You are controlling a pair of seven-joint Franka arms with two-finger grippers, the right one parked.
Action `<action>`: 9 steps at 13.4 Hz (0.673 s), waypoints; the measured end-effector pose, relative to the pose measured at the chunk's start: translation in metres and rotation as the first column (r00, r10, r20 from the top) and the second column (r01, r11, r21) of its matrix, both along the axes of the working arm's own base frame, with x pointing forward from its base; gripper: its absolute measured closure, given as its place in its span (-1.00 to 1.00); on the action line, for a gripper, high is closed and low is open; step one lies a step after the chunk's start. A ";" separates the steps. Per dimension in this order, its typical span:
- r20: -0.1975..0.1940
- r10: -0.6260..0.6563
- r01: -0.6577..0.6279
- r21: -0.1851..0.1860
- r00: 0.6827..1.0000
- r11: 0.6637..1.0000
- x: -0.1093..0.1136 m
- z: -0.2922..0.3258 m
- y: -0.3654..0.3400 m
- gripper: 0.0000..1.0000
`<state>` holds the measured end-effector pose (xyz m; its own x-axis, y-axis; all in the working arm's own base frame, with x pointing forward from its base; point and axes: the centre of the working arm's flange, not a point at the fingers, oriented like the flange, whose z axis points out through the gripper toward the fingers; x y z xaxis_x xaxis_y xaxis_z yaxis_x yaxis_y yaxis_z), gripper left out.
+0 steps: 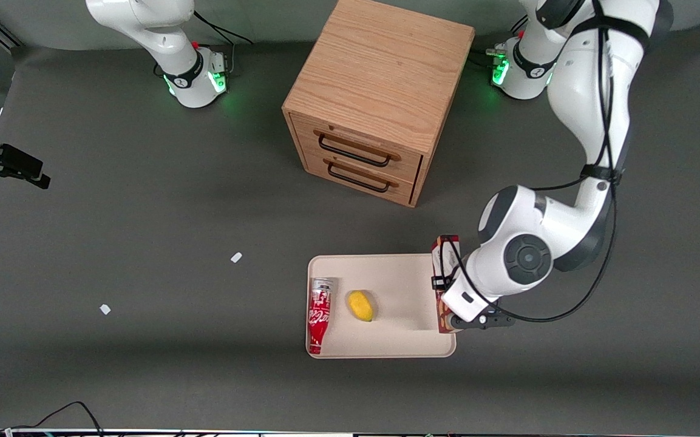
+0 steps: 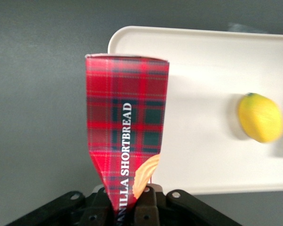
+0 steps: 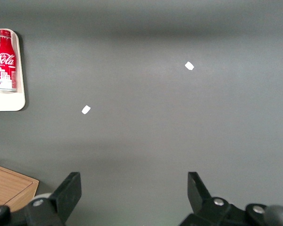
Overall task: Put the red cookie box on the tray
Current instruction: 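Lower the cookie box onto the tray beside the lemon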
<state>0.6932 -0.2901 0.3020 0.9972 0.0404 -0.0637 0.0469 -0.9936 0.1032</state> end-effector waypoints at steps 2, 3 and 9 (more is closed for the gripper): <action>0.001 0.001 -0.001 -0.001 1.000 1.000 0.003 -0.028 -0.001 0.74; 0.005 -0.001 0.001 -0.002 1.000 1.000 0.003 -0.038 -0.003 0.74; 0.026 -0.012 0.012 -0.001 1.000 1.000 0.002 -0.064 -0.014 0.74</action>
<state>0.6950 -0.3042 0.2378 0.9989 0.0280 -0.0381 0.0319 -0.9939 0.1055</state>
